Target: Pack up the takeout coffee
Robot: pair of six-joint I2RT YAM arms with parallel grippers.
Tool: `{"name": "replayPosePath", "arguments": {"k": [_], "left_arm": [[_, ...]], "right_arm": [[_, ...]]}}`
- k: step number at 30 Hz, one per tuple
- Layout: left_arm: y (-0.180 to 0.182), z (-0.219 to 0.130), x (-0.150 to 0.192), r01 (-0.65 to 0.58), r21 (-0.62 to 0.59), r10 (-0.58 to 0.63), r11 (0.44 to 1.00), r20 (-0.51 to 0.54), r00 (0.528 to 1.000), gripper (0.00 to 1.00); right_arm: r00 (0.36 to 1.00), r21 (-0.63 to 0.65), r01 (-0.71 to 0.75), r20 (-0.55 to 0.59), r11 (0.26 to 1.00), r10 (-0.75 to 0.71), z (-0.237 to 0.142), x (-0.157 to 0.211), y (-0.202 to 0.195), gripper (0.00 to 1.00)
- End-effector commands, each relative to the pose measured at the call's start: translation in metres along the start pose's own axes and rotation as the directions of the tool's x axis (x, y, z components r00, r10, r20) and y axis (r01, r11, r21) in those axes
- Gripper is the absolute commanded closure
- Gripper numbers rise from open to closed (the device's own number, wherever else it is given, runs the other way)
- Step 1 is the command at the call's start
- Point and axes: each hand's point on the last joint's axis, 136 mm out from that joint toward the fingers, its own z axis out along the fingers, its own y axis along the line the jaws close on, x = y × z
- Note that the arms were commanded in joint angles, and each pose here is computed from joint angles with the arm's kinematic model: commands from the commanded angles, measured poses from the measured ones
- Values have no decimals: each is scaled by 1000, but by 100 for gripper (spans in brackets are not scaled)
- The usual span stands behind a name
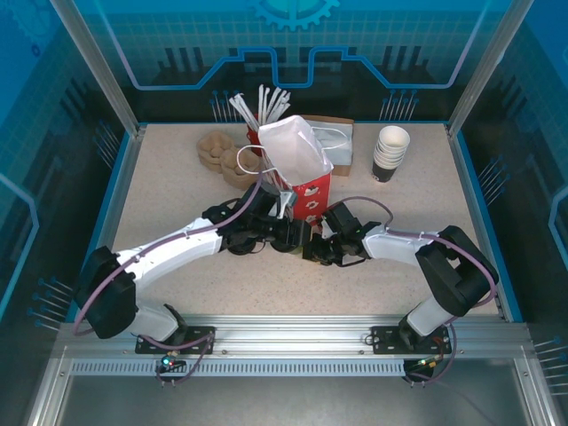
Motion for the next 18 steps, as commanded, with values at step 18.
{"name": "replayPosePath", "arguments": {"k": [18], "left_arm": [[-14,11,-17,-43,16,43,999,-9,999,32]], "right_arm": [[998,-17,5,66,1000,-4,-43,-14,-10,77]]}}
